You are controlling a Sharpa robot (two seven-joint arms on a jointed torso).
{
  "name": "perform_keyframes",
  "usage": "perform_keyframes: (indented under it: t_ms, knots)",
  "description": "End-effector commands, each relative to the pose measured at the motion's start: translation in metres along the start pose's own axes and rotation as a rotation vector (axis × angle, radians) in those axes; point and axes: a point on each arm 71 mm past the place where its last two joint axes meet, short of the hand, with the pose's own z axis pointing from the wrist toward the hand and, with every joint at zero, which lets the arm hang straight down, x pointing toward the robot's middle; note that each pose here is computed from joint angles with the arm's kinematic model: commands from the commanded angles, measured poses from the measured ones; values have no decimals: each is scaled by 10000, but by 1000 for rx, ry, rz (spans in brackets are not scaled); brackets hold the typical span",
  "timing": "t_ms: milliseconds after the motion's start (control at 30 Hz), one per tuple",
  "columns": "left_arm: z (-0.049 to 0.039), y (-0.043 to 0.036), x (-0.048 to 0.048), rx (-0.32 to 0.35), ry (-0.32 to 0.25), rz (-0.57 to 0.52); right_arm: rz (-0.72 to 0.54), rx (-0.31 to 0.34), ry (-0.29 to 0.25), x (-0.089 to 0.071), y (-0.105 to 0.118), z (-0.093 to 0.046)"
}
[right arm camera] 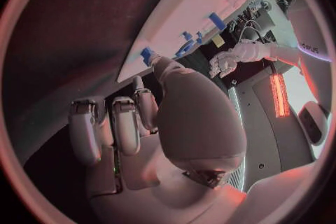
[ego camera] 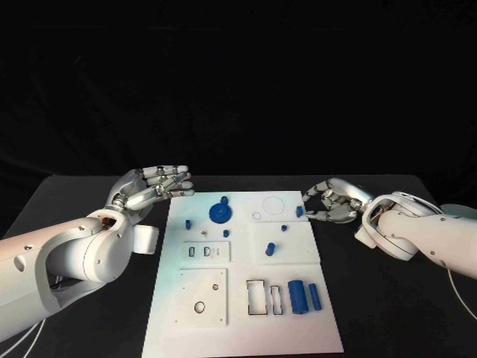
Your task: Assemble the parts on the task board
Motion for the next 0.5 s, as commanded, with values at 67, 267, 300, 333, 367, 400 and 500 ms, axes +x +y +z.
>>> perform_keyframes:
  t_ms: [67,267,300,333,367,400,500]
  knots:
    - [5,-10,20,7,19,-7,-4,-7,36,59,13,11]
    - [7,-10,19,8,19,-6,-6,-12,37,84,35,29]
    - [8,-9,19,7,19,-5,-6,-12,37,87,38,32]
    - [8,-9,19,7,18,-5,-6,-12,38,90,40,34]
    - [9,-9,19,7,18,-5,-6,-13,38,93,43,36]
    - [9,-9,20,7,18,-5,-6,-13,38,95,45,38]
    - [11,-8,20,7,18,-5,-6,-13,38,101,52,44]
